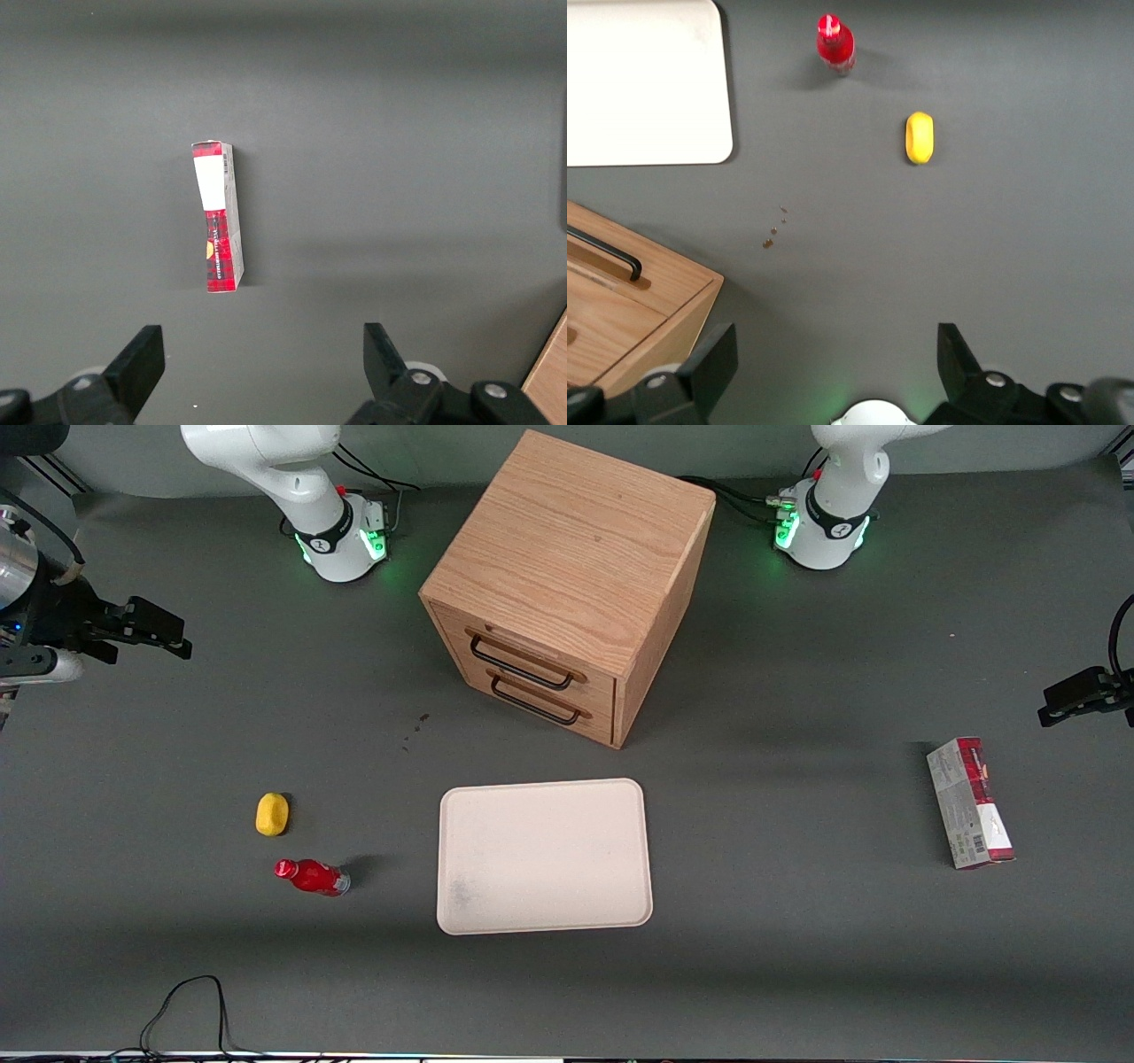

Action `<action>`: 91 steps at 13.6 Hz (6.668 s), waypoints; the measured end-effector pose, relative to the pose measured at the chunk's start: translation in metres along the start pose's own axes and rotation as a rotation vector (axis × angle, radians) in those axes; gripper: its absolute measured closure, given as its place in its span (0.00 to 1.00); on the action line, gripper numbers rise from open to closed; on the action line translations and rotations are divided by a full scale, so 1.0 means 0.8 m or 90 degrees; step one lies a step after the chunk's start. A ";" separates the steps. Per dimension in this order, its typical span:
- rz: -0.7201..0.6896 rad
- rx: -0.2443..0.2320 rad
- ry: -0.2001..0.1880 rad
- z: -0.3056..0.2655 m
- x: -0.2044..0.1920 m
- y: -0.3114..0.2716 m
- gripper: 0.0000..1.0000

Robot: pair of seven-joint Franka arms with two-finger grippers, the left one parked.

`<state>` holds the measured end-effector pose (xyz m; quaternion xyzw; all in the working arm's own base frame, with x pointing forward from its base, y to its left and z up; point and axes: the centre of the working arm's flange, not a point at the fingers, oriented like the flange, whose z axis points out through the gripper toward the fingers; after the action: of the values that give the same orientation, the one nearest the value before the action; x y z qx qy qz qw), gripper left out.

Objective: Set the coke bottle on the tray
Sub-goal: 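Move the open right gripper down toward the red Coca-Cola bottle, then close the right gripper around the red bottle's body, then lift the red bottle up off the table with the right gripper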

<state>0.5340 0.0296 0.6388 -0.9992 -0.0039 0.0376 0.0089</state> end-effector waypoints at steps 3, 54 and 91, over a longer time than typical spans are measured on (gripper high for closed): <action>-0.001 -0.003 -0.003 -0.003 0.046 -0.005 0.00; -0.015 -0.007 -0.002 0.369 0.287 -0.040 0.00; -0.004 0.012 -0.086 0.177 0.190 -0.024 0.69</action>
<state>0.6749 0.0528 0.4865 -0.9943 -0.0069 0.1048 0.0178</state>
